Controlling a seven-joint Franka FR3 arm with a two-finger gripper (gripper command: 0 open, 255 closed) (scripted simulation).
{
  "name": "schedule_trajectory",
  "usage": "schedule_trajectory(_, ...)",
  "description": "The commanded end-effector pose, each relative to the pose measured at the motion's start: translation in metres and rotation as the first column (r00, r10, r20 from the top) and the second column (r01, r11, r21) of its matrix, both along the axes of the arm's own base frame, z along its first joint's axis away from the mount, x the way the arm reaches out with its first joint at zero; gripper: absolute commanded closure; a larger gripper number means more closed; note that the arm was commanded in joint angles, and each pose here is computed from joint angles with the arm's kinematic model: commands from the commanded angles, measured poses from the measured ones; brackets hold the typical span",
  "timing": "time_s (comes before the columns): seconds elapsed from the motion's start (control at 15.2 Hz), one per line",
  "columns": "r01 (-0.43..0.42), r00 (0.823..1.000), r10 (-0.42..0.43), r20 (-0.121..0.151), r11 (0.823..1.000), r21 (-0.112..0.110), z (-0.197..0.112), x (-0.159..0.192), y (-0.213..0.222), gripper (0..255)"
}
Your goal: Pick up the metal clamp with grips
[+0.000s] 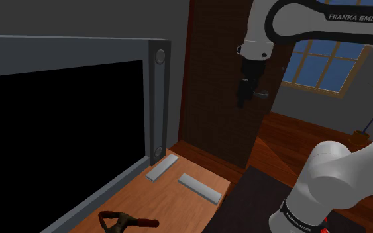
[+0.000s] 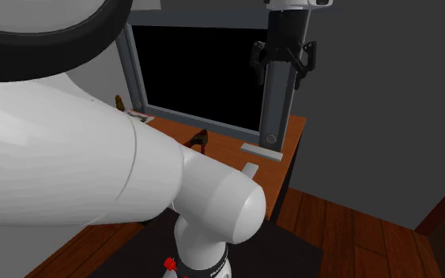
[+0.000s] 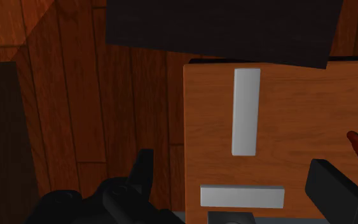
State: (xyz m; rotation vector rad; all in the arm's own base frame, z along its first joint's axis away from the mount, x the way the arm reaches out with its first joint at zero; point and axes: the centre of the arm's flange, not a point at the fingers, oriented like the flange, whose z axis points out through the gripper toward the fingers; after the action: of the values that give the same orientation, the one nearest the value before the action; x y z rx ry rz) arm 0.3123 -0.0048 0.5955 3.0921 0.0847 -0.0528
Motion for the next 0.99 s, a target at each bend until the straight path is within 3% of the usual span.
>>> schedule_trajectory(0.0, 0.000, 1.000, 0.000, 0.000, 1.000, 0.000, 0.000, 0.000, 0.000, 0)
schedule_trajectory(0.92, -0.196, 0.981, 0.195, 0.013, 0.981, 0.003, -0.122, 0.068, 0.119, 0)
